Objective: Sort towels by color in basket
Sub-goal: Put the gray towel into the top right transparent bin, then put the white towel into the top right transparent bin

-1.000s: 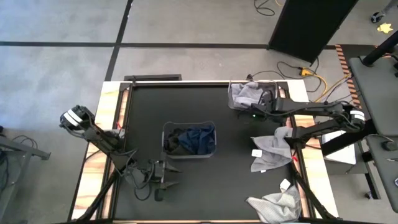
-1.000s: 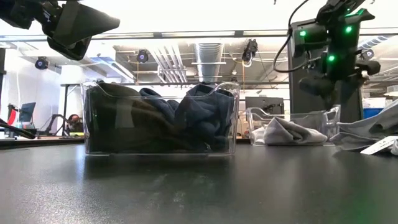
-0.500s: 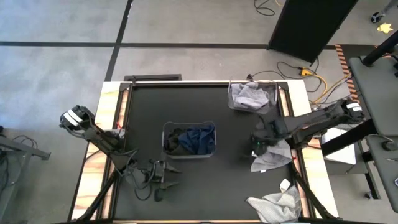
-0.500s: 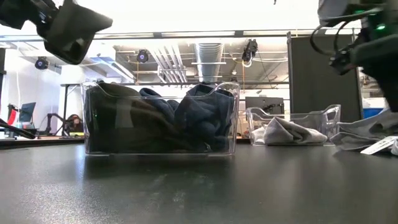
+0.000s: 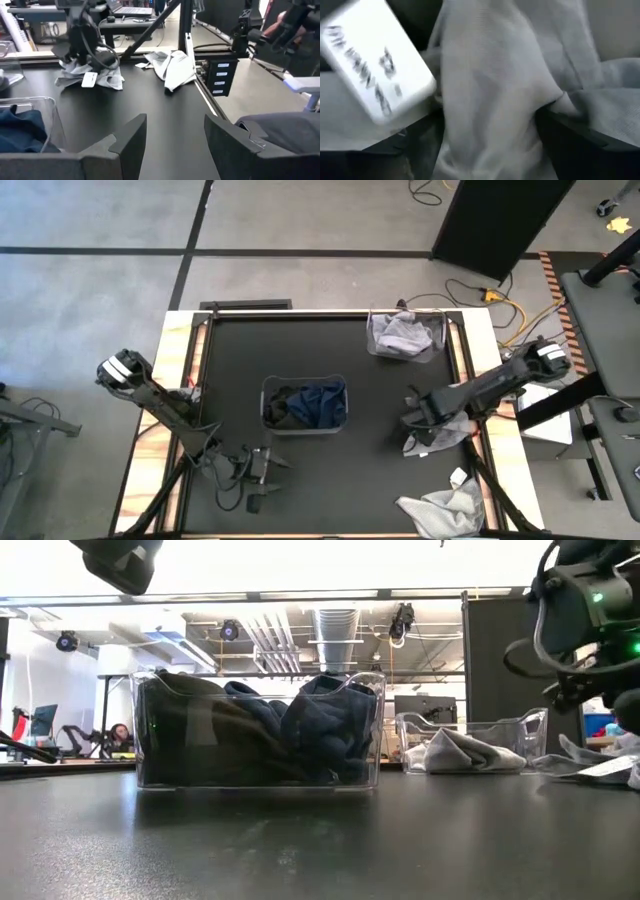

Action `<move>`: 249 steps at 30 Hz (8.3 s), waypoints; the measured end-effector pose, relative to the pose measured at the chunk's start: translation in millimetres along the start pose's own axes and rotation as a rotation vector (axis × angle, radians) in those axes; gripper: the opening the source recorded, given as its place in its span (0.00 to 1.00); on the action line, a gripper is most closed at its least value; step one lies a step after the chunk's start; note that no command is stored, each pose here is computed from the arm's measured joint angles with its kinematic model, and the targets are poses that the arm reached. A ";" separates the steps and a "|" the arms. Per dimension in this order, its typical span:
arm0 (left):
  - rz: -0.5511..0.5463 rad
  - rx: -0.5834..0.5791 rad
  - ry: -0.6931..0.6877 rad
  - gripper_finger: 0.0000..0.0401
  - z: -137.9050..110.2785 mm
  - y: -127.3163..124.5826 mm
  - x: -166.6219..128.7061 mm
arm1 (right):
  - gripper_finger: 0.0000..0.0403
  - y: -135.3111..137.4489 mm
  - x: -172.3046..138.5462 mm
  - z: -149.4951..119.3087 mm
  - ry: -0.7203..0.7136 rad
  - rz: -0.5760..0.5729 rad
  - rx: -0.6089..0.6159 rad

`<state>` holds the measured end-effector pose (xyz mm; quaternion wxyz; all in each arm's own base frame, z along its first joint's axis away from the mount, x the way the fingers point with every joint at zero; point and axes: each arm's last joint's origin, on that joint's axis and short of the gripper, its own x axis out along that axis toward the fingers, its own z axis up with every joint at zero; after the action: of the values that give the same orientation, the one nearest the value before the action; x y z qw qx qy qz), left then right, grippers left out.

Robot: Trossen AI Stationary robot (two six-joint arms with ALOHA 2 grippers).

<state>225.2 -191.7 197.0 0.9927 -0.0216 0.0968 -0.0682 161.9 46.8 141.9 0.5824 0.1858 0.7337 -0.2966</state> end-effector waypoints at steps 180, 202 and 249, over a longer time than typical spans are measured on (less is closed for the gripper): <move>0.038 0.026 -0.036 0.46 5.9 1.1 1.6 | 0.53 111.5 -64.8 -67.6 -0.449 0.290 0.059; 0.100 0.124 -0.048 0.46 12.1 24.8 15.3 | 0.72 188.3 -37.0 -131.1 0.239 0.109 -0.176; 0.160 0.062 0.051 0.46 -0.8 28.3 14.4 | 0.07 -72.4 -199.8 86.4 -1.003 -0.234 0.507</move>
<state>242.8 -165.7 191.9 0.9924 0.0185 0.1210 0.0076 232.0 -49.6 337.9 0.7598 0.0739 0.2891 -0.5776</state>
